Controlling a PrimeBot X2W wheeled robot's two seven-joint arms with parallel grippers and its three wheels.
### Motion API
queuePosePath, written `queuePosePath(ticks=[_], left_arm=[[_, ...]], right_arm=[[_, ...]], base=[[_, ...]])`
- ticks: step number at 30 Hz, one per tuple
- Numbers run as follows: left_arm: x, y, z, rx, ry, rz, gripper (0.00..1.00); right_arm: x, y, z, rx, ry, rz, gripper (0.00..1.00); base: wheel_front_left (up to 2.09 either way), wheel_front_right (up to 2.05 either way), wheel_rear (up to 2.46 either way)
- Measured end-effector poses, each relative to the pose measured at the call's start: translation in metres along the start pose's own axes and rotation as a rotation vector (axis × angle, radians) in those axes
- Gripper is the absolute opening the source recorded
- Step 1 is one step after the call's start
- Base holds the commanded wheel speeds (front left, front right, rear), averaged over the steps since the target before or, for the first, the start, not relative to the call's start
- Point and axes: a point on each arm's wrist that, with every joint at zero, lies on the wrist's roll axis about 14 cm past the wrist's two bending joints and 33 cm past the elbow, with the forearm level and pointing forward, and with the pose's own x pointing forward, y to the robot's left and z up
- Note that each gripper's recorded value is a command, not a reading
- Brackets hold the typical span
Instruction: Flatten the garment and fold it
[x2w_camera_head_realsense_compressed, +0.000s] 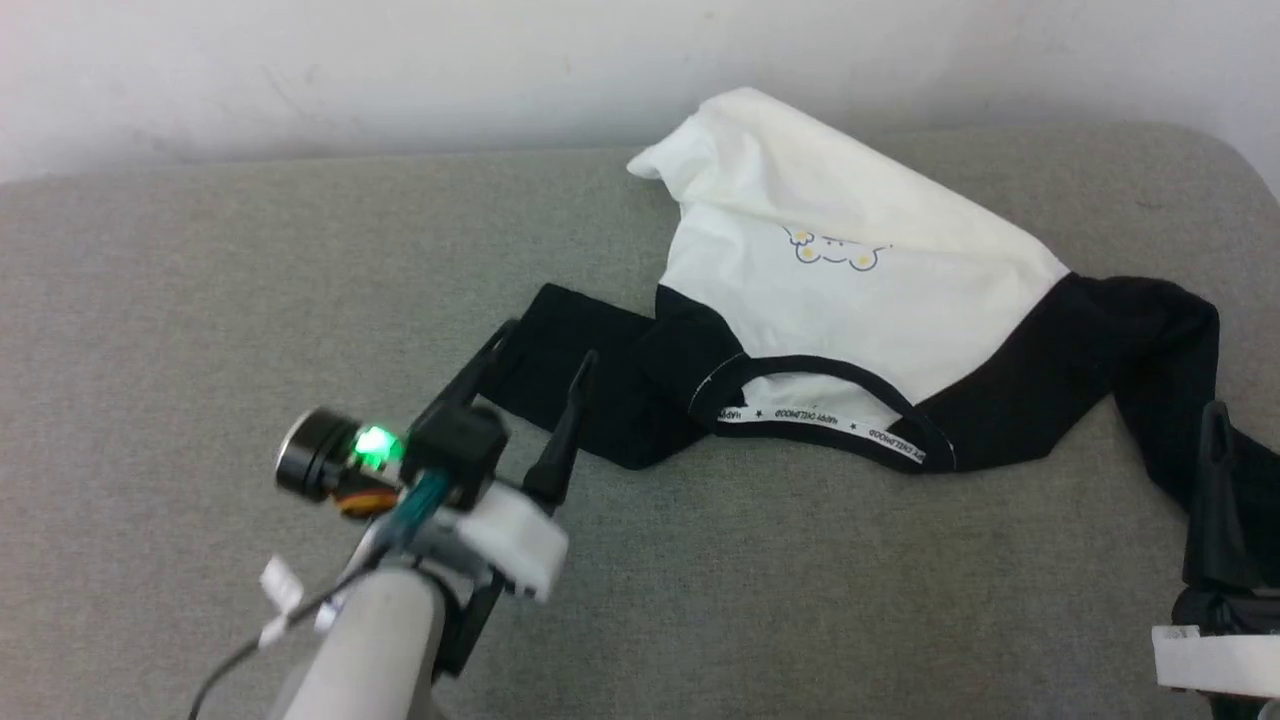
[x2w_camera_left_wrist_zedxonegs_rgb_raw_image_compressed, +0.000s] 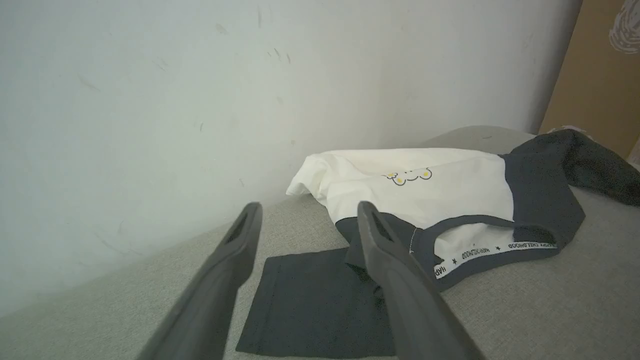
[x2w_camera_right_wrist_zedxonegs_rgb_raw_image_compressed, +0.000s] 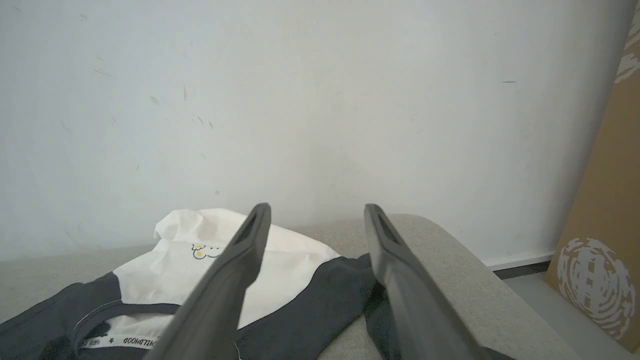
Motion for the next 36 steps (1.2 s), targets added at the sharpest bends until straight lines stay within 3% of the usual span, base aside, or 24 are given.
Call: queuePosePath(ticks=[6, 9, 17, 18, 19, 29, 32, 36], left_arm=[[0.039, -0.01, -0.053, 0.074, 0.284, -0.103, 1.0], [0.044, -0.012, -0.09, 0.104, 0.467, -0.143, 1.0], [0.048, -0.01, -0.151, 0.135, 0.759, -0.182, 1.0], [0.051, -0.01, -0.153, 0.132, 0.775, -0.185, 0.75], [0.053, -0.012, -0.154, 0.127, 0.783, -0.188, 0.0], [0.054, -0.012, -0.137, 0.043, 0.694, -0.157, 0.0], [0.055, 0.011, -0.108, -0.014, 0.563, -0.054, 0.0], [0.042, 0.071, -0.058, -0.098, 0.389, 0.142, 0.0]], right_arm=[[0.006, 0.002, -0.004, -0.002, 0.003, 0.003, 1.0], [0.01, 0.003, -0.005, 0.004, -0.001, 0.004, 1.0], [0.013, -0.014, -0.001, -0.021, -0.02, -0.05, 1.0], [0.012, -0.018, -0.001, -0.027, -0.017, -0.06, 1.0], [0.012, -0.02, -0.002, -0.032, -0.014, -0.067, 1.0], [0.015, -0.021, 0.001, -0.034, -0.031, -0.066, 1.0], [0.02, -0.01, 0.003, -0.019, -0.041, -0.034, 1.0], [0.025, 0.004, 0.005, 0.003, -0.052, 0.007, 1.0]], base=[[0.0, 0.0, 0.0], [0.0, 0.0, 0.0], [0.0, 0.0, 0.0], [0.0, 0.0, 0.0], [0.0, 0.0, 0.0], [0.0, 0.0, 0.0], [0.0, 0.0, 0.0], [0.0, 0.0, 0.0]])
